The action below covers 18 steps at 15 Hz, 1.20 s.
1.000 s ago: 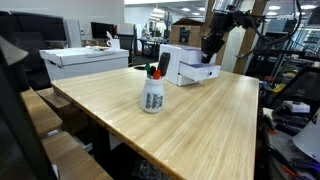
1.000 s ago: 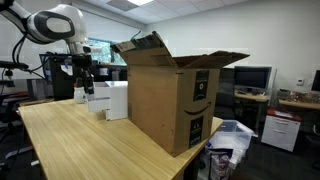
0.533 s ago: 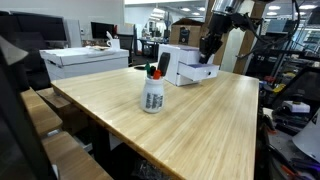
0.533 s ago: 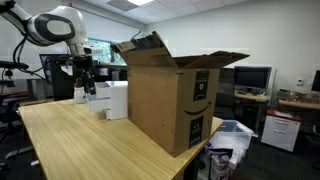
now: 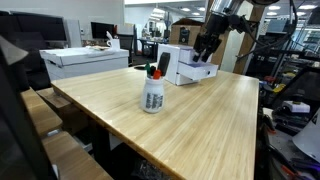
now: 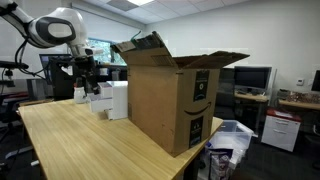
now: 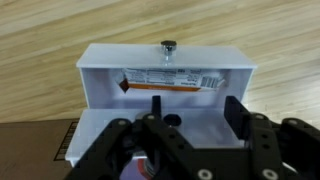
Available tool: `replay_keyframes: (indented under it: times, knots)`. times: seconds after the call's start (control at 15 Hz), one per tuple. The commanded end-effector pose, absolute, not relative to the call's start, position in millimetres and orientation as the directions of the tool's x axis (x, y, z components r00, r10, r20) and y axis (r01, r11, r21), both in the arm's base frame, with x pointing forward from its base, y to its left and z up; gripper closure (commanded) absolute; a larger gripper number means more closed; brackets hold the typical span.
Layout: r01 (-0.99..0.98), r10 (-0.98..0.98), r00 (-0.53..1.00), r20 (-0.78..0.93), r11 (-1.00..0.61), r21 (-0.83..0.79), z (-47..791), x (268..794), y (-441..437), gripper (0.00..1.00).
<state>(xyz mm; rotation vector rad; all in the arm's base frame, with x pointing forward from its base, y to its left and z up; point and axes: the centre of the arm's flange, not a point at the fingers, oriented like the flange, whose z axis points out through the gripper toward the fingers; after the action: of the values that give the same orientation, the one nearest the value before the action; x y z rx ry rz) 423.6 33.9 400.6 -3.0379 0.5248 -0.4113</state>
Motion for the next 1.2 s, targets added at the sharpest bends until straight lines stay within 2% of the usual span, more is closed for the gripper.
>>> replay_keyframes:
  times: [0.0,0.2,1.13]
  knots:
    - [-0.335,-0.345,0.895,0.283,-0.938,-0.087,394.2,426.4,35.8,0.04]
    - [-0.321,-0.334,0.894,0.298,-0.942,-0.094,392.4,430.4,39.0,0.0]
    - [-0.274,-0.302,0.885,0.355,-0.953,-0.127,386.1,445.5,46.9,0.0]
